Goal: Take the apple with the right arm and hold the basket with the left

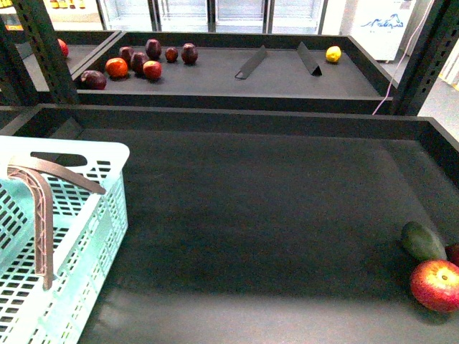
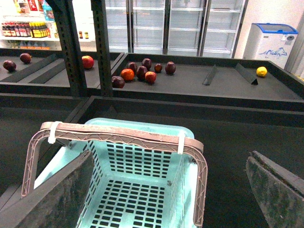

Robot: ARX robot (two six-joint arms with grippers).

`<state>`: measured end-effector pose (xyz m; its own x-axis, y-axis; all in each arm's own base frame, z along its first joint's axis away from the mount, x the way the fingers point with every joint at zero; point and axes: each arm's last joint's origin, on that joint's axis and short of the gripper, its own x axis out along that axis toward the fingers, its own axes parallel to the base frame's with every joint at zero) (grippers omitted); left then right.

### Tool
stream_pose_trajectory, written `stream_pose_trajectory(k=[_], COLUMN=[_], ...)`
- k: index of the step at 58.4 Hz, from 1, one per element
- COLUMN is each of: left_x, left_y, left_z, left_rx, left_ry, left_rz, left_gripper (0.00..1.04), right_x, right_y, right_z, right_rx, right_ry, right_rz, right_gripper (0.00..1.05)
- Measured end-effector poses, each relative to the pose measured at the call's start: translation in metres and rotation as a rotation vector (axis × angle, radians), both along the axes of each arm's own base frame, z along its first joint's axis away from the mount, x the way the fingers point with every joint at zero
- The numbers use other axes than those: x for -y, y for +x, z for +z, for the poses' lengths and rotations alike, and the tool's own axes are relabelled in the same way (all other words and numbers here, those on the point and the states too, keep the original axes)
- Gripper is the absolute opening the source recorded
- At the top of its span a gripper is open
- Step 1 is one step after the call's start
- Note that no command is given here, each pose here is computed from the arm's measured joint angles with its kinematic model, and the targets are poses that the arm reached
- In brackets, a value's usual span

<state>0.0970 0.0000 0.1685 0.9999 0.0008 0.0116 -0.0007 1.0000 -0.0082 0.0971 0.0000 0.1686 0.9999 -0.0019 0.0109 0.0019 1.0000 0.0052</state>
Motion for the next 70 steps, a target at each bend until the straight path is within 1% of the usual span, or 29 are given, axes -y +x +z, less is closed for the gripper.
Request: stream_pose_trajectory(k=[35,37,38,40,43,47,56,59,65,70], left_x=[0.0,0.0,0.0,0.0,0.0,0.0,-0.005,-0.01,-0.022,-0.034], left_y=[0.0,0.0,0.001,0.003,0.008,0.017,0.052,0.071,0.111,0.144], left_z=[0.0,-0.002,-0.002,-0.003,-0.003,0.002,0.027,0.031,0.023,-0.001], left_rx=[-0.003,-0.121,-0.153,-0.261,-0.321,-0.331,-0.303,-0.313,-0.354,-0.439], left_ry=[0.0,-0.064,-0.078,-0.137,-0.202,-0.271,-0.472,-0.577,-0.781,-0.98], left_rz=[0.002,0.043,0.048,0.07,0.076,0.063,0.012,0.007,0.041,0.156], left_gripper=[0.98,0.98,0.98,0.98,0.98,0.98,0.98,0.98,0.98,0.98], right_x=[0.0,0.0,0.0,0.0,0.0,0.0,0.0,0.0,0.0,0.0], right_y=[0.0,0.0,0.0,0.0,0.0,0.0,0.0,0.0,0.0,0.0], right_z=[0.0,0.0,0.0,0.0,0.0,0.0,0.0,0.0,0.0,0.0], right_rx=[0.0,0.0,0.0,0.0,0.001,0.001,0.001,0.001,0.001,0.001], right_ry=[0.0,0.0,0.0,0.0,0.0,0.0,0.0,0.0,0.0,0.0], right_rz=[0.0,0.0,0.0,0.0,0.0,0.0,0.0,0.0,0.0,0.0], right_gripper=[0.96,0.96,0.96,0.96,0.96,0.96,0.96,0.96,0.96,0.96])
